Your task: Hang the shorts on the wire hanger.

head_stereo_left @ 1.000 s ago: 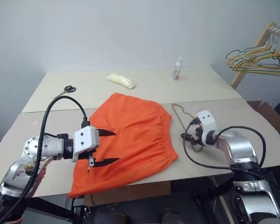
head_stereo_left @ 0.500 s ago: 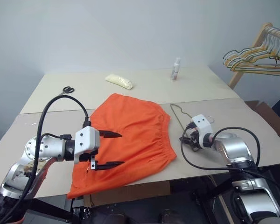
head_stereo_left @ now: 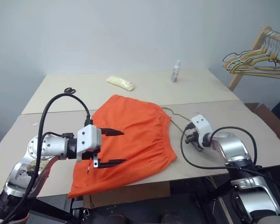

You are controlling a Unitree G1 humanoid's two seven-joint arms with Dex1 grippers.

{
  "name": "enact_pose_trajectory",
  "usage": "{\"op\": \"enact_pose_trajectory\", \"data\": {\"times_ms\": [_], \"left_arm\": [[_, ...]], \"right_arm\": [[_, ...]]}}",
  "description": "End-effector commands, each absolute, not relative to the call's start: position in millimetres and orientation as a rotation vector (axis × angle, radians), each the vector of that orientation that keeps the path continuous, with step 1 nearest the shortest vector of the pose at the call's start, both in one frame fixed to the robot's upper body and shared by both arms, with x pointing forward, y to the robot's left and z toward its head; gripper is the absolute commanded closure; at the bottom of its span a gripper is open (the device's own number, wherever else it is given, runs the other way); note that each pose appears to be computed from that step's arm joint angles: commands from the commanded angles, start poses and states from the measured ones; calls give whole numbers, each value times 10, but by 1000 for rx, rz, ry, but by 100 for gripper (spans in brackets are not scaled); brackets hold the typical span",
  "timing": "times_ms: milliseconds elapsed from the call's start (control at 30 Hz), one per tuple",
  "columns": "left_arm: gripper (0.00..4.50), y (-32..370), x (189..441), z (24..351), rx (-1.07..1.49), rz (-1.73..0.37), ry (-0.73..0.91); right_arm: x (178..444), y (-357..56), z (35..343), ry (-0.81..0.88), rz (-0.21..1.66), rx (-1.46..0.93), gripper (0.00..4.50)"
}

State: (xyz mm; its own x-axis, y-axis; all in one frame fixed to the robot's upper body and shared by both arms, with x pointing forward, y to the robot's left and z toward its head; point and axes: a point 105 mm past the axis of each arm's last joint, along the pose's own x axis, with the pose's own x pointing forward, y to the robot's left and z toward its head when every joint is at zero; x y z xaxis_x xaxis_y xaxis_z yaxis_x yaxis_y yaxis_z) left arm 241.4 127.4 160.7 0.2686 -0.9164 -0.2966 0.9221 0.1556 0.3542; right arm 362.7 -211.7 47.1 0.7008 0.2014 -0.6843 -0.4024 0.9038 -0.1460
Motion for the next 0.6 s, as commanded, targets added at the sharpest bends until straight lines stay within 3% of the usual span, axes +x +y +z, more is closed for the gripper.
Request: {"op": "enact_pose_trajectory", "data": {"times_ms": [33, 200, 367, 600], "left_arm": [[0, 1219, 2458, 1729, 463, -1309, -67], [0, 1162, 2610, 1758, 308, -1229, -117], [0, 1016, 2969, 1697, 165, -1048, -45], [0, 649, 3330, 2064, -210, -887, -72]], "right_arm": [[3631, -2108, 576, 657, 326, -288, 449], [3668, -2048, 1094, 413, 305, -253, 449], [3642, -1907, 1489, 241, 304, -282, 449], [3484, -1363, 1913, -96, 451, -339, 449]]}}
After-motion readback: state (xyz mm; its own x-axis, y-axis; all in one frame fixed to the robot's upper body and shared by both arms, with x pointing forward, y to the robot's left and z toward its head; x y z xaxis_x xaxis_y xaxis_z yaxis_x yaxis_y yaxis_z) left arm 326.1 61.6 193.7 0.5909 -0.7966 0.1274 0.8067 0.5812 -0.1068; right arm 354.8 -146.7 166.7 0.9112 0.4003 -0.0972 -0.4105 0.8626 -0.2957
